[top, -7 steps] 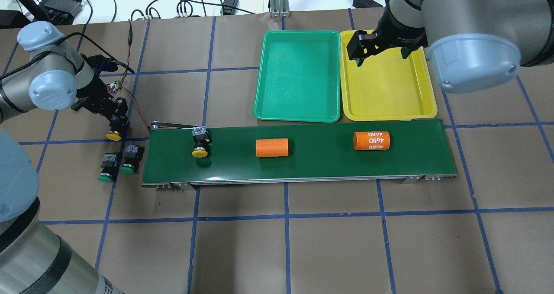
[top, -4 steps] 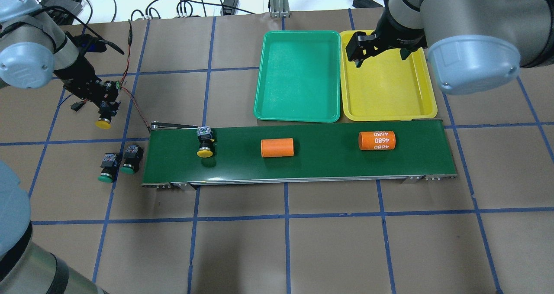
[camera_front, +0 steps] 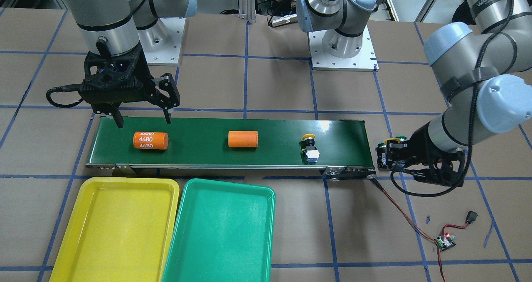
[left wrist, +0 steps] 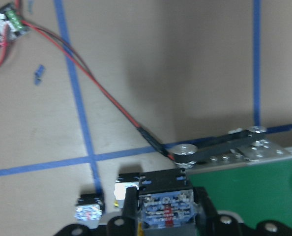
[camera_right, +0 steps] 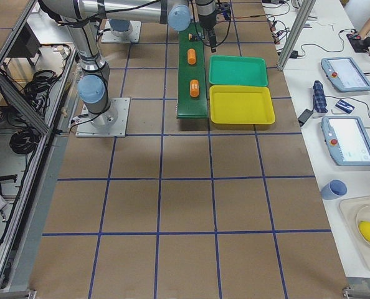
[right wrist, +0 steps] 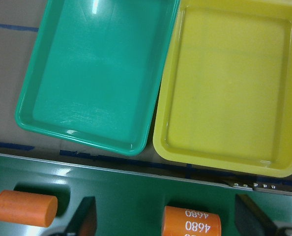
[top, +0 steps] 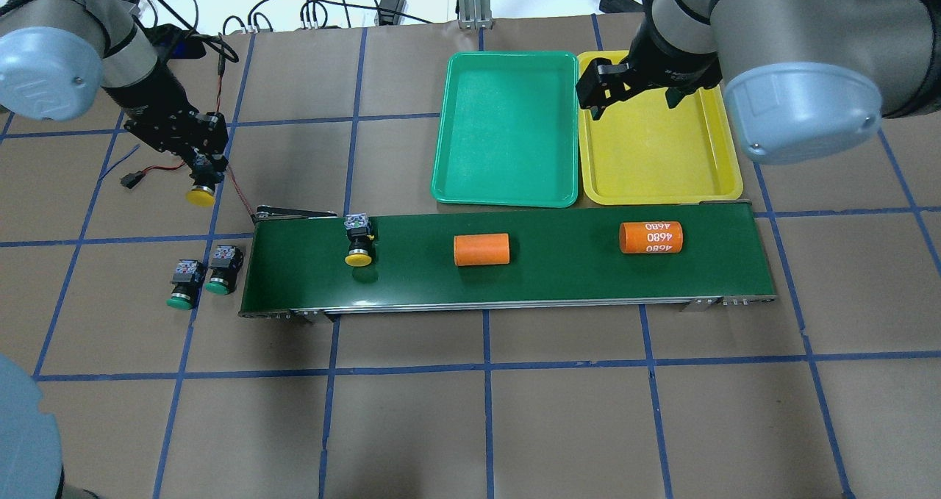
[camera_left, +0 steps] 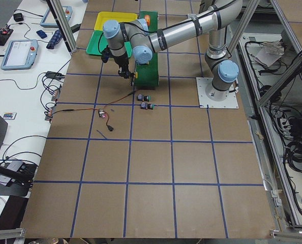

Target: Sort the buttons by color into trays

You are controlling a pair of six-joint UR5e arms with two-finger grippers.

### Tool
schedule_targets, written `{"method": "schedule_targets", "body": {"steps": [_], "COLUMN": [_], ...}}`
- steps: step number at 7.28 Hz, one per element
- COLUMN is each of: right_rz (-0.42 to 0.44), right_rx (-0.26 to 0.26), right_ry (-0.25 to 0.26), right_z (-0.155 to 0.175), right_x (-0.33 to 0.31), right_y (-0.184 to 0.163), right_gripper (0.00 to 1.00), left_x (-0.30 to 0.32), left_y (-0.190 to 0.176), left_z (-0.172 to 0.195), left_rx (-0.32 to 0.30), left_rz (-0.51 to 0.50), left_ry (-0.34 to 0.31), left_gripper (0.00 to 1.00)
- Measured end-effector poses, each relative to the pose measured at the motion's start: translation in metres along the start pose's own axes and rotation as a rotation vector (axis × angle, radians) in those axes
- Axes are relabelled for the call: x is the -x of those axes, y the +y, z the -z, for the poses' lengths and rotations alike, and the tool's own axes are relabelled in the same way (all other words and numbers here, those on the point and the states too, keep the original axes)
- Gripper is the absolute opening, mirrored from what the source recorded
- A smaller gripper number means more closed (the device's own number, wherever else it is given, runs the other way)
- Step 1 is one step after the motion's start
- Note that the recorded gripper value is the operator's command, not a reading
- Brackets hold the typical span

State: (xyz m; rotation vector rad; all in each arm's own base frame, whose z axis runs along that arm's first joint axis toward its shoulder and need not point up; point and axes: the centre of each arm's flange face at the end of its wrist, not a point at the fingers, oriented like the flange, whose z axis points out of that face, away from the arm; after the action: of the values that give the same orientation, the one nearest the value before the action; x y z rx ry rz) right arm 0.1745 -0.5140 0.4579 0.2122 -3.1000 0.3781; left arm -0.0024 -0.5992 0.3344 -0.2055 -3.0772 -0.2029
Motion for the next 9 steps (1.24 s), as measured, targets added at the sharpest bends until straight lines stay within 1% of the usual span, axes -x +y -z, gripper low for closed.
{"method": "schedule_targets", "body": {"steps": [2,3,4,5,6,7,8,9], "right_rz": [0.0,0.001,0.007,0.015,0.022,0.029,0.036,0.044], "right_rx": [-0.01,-0.021,-0.033,-0.032,-0.008,0.033,0.07,0.099], "right_ry": [0.094,0.127,0.137,0.137,0.132,0.114,0.083,0.053], "right_z": [0.01,0.017,0.024,0.025,0.022,0.02,0.02,0.017], "right_x": [-0.009,-0.01,-0.007,0.0,0.005,0.01,0.014,0.018], "right_y": [0.004,0.007,0.009,0.012,0.015,0.02,0.026,0.03], "right_gripper": [1.0,1.0,1.0,1.0,1.0,1.0,1.0,1.0], "left_x": [-0.018,-0.022,-0.024,-0.024,-0.024,-0.025,-0.028,-0.031], "left_y": [0.011,0.016,0.021,0.022,0.021,0.02,0.021,0.024], "left_z": [-0.022,-0.033,-0.046,-0.059,-0.072,-0.078,-0.081,-0.085], "left_rx": [0.04,0.062,0.079,0.081,0.072,0.061,0.052,0.054], "left_rz": [0.005,0.006,0.008,0.009,0.01,0.011,0.013,0.016], "left_ry": [0.009,0.017,0.022,0.023,0.021,0.031,0.052,0.072], "left_gripper": [0.0,0.0,0.0,0.0,0.0,0.73,0.99,1.0]}}
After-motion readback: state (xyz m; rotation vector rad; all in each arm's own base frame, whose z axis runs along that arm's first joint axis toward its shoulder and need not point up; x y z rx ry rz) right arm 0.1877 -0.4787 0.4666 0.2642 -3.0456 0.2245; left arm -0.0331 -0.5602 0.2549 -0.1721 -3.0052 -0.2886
